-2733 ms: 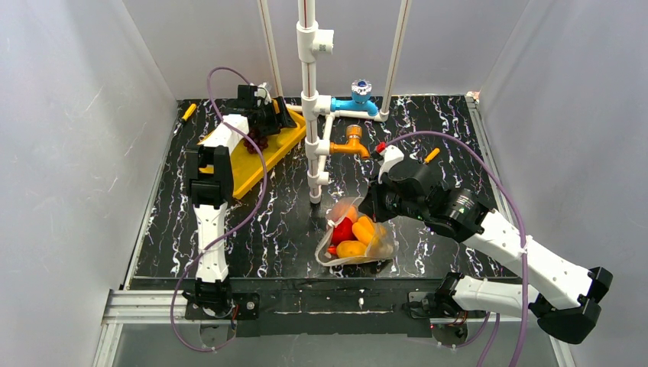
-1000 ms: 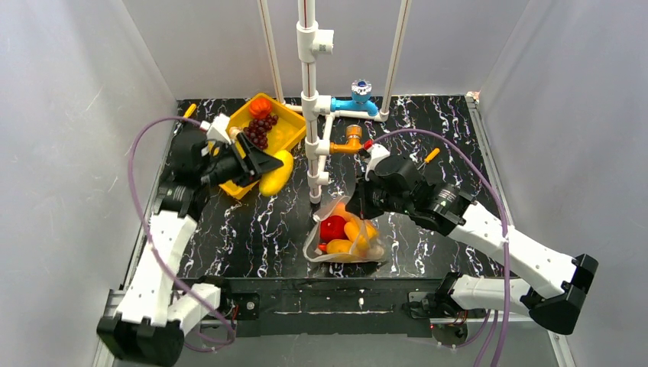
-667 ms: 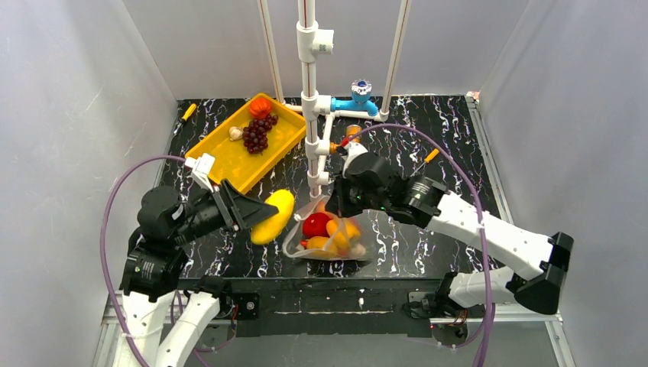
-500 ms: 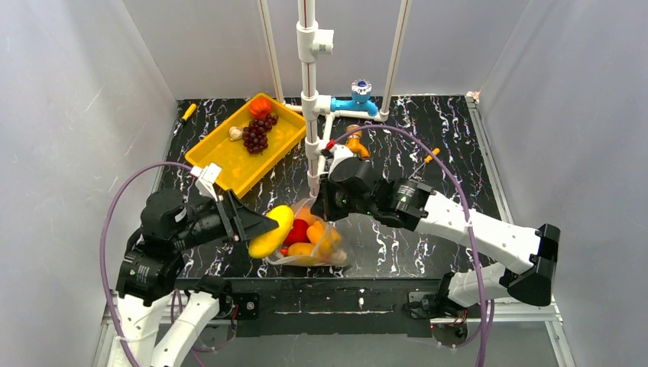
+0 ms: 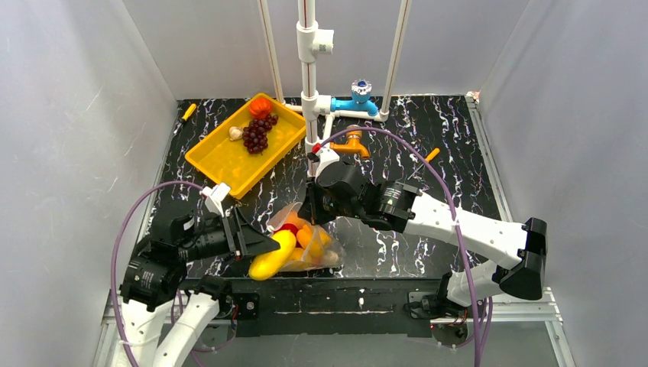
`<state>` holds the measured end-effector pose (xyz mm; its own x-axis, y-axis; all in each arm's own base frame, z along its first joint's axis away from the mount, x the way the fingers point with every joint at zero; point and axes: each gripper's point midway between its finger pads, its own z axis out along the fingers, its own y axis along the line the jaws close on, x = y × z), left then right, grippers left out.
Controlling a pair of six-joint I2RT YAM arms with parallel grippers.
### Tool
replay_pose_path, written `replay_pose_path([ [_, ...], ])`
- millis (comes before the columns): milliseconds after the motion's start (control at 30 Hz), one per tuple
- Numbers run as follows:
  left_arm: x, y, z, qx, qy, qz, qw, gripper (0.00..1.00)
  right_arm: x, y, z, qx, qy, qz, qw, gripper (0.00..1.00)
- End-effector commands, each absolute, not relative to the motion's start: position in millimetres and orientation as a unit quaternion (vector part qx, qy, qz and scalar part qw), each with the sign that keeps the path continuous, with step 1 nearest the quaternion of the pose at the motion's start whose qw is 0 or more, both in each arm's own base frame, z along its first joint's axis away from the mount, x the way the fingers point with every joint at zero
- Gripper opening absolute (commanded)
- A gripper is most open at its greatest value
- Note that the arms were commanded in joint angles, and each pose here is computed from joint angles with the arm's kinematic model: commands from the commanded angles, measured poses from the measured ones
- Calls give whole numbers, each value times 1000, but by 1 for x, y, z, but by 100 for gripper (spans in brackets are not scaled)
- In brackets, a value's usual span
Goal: Place the food in the zip-top bag and seal the zipper
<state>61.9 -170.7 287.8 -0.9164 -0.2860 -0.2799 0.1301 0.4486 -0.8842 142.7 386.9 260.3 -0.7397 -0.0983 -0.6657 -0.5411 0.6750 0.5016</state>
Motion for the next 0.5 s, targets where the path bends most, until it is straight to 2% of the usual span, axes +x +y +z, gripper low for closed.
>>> replay_pose_path([
  [0,74,-168,277,-74,841,-499,193,20,144,407,316,-186,814,428,345,1],
  [67,88,-158,267,-95,854,-459,226,18,139,414,319,-189,806,449,336,1],
  [133,101,-153,259,-114,859,-436,243,21,138,418,321,-184,801,462,334,1],
  [267,115,-154,245,-120,880,-408,214,21,135,423,330,-189,791,478,332,1],
  [367,123,-146,236,-133,891,-376,219,22,134,425,330,-195,788,482,330,1],
  [467,131,-138,235,-160,888,-356,244,30,132,428,324,-195,789,486,321,1],
])
